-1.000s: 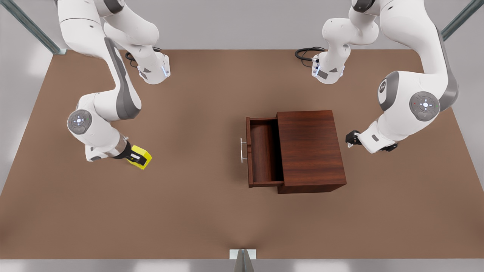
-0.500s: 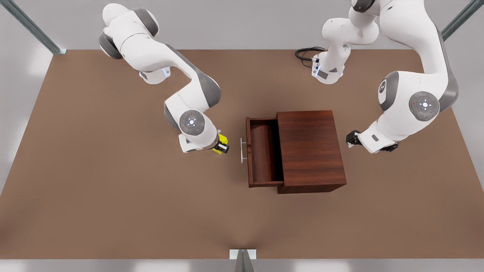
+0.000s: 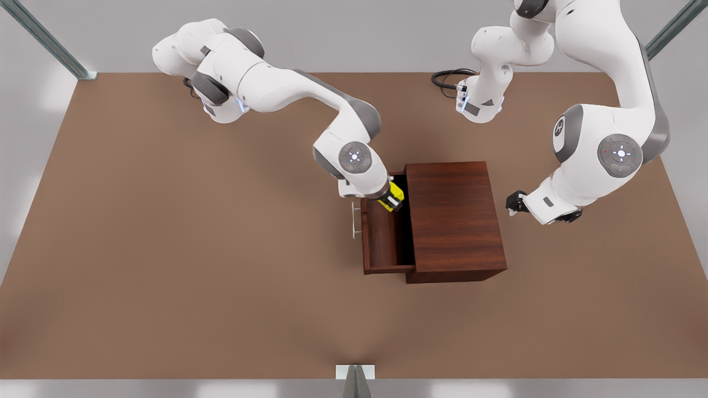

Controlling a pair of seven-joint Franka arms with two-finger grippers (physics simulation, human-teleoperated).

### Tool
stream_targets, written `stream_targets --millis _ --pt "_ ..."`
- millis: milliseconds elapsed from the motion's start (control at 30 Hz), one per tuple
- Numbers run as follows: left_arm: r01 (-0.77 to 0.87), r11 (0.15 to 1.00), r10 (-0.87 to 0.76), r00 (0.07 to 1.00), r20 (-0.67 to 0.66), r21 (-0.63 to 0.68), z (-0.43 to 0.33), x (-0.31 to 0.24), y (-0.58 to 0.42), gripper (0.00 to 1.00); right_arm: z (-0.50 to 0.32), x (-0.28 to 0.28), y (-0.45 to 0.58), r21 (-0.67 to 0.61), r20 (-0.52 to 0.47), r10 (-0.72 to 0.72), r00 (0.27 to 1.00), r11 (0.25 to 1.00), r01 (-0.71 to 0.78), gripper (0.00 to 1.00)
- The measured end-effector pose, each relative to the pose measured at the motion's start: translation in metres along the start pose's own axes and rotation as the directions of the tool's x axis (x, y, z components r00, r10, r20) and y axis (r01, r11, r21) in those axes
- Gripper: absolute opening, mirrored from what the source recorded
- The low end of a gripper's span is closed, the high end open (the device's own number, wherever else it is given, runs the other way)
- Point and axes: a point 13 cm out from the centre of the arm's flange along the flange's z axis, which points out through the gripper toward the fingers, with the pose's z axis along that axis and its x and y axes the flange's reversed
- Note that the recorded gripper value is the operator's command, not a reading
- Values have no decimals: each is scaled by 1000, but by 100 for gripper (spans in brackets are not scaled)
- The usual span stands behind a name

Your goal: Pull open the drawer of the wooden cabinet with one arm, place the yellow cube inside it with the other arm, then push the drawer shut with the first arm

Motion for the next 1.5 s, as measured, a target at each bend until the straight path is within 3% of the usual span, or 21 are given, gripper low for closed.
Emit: stream_targets --millis 333,367,567,600,667,733,800,900,1067,1200,1500 --pt "-79 996 80 996 26 -41 -10 -25 -55 100 -2 -18 9 -40 24 178 984 983 -177 57" --pt "-80 996 82 996 29 -45 -12 -28 -60 100 -2 -18 9 -41 25 190 981 981 -189 100" --pt "-70 996 71 997 16 -52 -16 -27 -86 100 -7 -26 6 -37 38 254 966 967 -253 100" --pt "-65 997 66 998 18 -52 -19 -26 -91 100 -37 -54 5 -54 52 290 956 956 -287 100" --pt "-63 997 64 998 16 -53 -19 -27 -108 100 -162 -178 -20 -121 82 425 902 902 -414 100" --pt "-71 996 72 997 11 -55 -14 -29 -139 100 -263 -319 -98 -141 119 560 820 827 -544 100" --pt "-71 996 72 997 9 -58 -6 -37 -173 100 -300 -419 -194 -82 184 612 769 789 -609 100" --pt "-54 997 55 998 15 -62 13 -54 -229 100 -248 -463 -315 120 251 534 807 810 -573 100" --pt "-91 988 96 995 37 -123 66 -43 -377 100 -252 -478 -373 222 312 278 909 908 -354 100" --pt "-82 990 97 988 123 -117 106 -27 -486 100 -265 -479 -367 273 265 70 962 951 -144 100" --pt "150 987 -131 963 237 -65 197 -61 -516 100 -262 -476 -367 349 133 -274 953 913 214 100"
